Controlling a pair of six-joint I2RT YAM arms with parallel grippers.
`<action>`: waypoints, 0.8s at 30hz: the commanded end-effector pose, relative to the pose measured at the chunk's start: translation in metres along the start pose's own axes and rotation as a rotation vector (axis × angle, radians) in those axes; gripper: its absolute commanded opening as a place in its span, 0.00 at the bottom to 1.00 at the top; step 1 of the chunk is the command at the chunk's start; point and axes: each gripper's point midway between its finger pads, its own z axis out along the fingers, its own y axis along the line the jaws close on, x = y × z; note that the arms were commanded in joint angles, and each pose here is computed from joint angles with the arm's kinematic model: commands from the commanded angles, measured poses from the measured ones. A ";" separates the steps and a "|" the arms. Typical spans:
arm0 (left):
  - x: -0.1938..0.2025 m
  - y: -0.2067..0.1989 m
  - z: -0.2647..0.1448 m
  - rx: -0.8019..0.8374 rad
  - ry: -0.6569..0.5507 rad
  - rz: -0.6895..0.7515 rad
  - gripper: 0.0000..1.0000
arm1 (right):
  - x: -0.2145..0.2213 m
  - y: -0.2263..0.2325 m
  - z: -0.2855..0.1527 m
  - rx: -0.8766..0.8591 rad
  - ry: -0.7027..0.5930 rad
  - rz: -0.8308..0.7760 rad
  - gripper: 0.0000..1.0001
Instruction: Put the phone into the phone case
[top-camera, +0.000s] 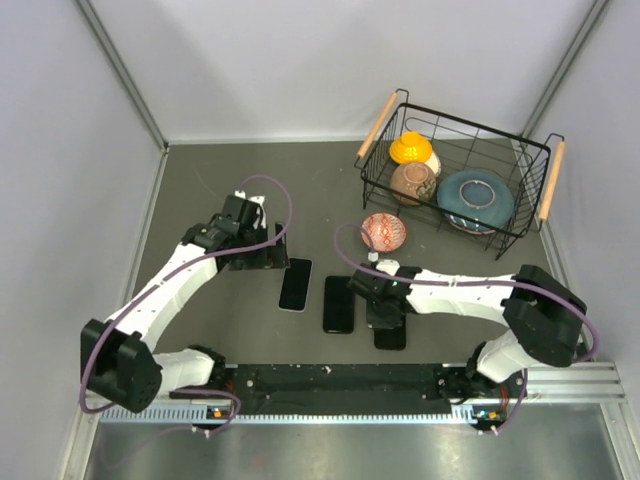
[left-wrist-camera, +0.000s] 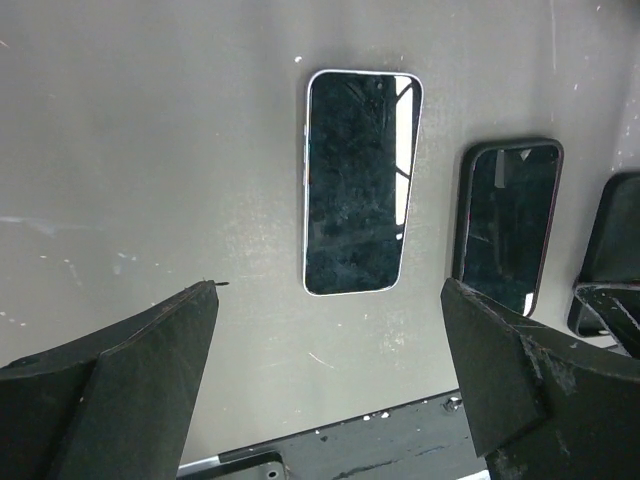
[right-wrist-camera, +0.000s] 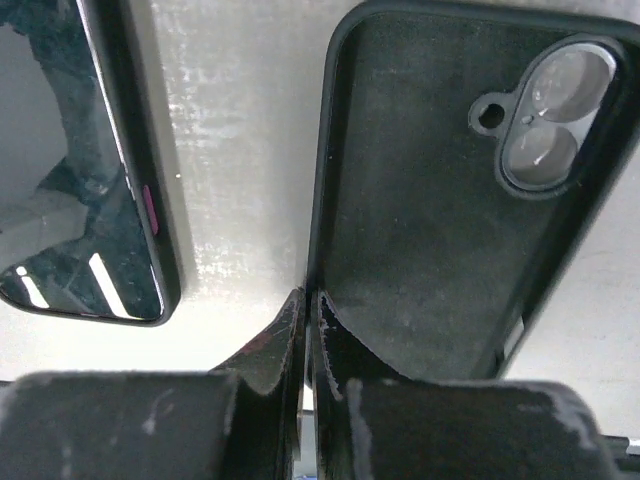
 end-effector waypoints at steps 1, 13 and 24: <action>0.007 -0.009 0.018 0.049 0.047 -0.038 0.99 | -0.004 0.028 -0.005 -0.088 -0.029 -0.070 0.00; 0.031 -0.023 0.064 0.045 0.155 -0.028 0.97 | -0.019 0.036 -0.031 -0.224 -0.141 -0.120 0.36; 0.041 -0.031 0.093 -0.033 0.216 0.045 0.97 | -0.042 0.022 -0.075 -0.338 -0.337 -0.073 0.86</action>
